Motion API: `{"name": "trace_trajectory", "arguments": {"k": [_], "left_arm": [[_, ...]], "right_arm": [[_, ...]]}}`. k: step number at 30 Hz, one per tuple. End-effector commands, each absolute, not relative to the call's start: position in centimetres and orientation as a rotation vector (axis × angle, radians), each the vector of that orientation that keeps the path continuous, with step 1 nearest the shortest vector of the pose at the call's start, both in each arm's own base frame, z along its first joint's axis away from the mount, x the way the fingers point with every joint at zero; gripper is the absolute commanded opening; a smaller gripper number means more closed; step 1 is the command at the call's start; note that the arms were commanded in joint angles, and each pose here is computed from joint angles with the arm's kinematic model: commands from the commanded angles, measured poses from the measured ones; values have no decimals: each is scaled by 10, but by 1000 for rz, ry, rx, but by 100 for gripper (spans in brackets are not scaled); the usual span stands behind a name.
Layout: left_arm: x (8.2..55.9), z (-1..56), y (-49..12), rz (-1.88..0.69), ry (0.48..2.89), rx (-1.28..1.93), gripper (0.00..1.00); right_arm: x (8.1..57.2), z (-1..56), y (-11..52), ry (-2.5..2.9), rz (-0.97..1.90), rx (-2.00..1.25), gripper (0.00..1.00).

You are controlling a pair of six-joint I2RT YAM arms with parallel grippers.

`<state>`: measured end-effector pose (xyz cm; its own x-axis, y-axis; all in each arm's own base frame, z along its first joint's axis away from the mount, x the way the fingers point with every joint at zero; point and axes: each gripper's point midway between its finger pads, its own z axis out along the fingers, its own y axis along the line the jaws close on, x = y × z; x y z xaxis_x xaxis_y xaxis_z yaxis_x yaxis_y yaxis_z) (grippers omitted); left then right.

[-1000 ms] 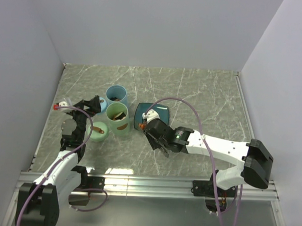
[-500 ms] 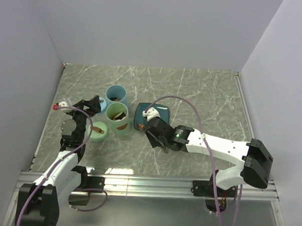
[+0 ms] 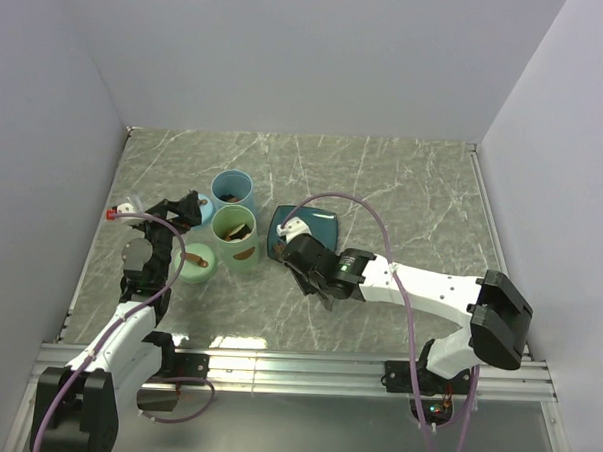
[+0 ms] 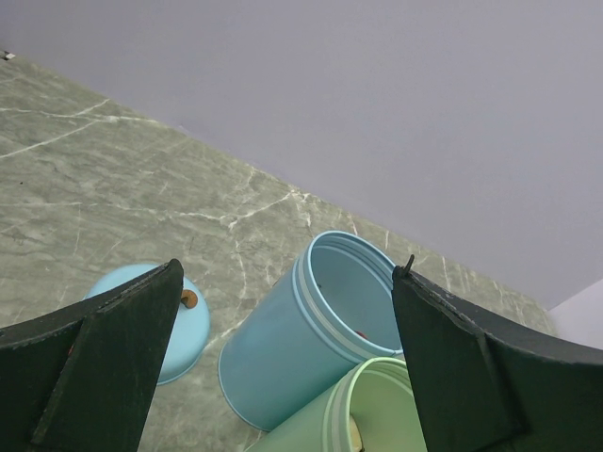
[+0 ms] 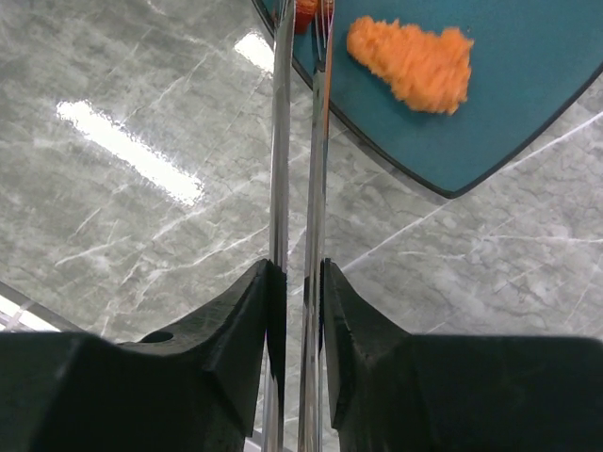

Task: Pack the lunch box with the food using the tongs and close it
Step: Pick up the food using the clamp, then place the food into the lunch box

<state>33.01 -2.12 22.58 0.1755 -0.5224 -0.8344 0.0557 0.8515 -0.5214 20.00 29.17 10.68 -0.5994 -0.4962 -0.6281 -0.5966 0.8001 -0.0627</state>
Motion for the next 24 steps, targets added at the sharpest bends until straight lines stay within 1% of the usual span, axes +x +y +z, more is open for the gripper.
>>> {"name": "trace_trajectory", "arguments": {"k": [1,6,10,15,21,24], "left_arm": [[328,243,-19,-437,1285,-414,99],[329,243,-19,-437,1287,-415,99],[328,243,-20,-438,1287,-413,99],[328,243,-19,-437,1287,-415,99],[329,242,-19,-435,1290,-414,99],[329,242,-19,-434,1289,-416,99]], "right_arm": [[211,132,301,2285,230,-766,28],[225,158,295,2230,197,-712,26],[240,196,294,2148,217,-663,26],[260,227,293,2081,182,-644,26],[287,272,315,1972,223,-647,27],[297,283,324,1939,231,-664,27]]}}
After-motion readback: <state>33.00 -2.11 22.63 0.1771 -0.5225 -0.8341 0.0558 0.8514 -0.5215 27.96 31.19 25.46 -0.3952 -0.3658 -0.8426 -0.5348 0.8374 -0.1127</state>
